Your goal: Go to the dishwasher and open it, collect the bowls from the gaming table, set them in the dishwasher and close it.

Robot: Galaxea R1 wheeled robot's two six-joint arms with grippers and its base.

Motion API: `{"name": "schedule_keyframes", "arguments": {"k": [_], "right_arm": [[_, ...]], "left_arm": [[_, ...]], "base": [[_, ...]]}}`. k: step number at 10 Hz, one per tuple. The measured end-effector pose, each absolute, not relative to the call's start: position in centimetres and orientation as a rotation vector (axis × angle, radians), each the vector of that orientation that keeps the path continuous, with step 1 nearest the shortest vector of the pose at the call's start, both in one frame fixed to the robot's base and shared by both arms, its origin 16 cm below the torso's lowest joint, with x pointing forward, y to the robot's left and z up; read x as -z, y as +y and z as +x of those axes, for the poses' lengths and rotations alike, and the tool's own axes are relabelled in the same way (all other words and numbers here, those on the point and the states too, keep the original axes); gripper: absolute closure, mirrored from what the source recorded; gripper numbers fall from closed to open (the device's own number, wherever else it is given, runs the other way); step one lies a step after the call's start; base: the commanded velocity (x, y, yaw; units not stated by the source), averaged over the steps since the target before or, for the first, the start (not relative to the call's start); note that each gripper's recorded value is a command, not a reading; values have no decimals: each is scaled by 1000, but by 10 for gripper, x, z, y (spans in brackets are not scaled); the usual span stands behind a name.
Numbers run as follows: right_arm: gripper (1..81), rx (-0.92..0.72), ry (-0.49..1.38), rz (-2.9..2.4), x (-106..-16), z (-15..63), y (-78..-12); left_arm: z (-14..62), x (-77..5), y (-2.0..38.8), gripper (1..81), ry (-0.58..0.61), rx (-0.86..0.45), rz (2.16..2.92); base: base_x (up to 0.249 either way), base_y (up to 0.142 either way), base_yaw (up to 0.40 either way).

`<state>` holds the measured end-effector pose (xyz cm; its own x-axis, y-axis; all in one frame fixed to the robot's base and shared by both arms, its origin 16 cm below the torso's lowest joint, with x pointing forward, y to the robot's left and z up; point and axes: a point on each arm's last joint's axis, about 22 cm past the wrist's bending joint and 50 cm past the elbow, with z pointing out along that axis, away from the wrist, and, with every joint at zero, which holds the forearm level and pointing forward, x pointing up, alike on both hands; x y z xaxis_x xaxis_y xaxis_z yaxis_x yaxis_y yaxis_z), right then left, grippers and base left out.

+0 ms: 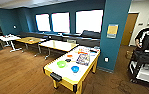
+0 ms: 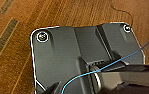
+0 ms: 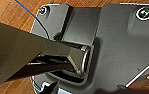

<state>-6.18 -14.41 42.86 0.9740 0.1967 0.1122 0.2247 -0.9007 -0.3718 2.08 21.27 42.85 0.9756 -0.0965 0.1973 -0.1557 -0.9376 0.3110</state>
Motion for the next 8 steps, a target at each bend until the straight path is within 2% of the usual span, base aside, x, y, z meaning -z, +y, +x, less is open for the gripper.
{"name": "schedule_keyframes", "arguments": {"k": [4, 8], "right_arm": [[10, 101, -306, -2733, -428, -62, -146], [10, 96, -307, -2735, -428, -65, -148]], "left_arm": [[21, -429, 212, 10, -184, -256, 2792], [23, -429, 211, 10, -184, -260, 2791]], "base": [[152, 76, 0], [117, 122, 0]]}}
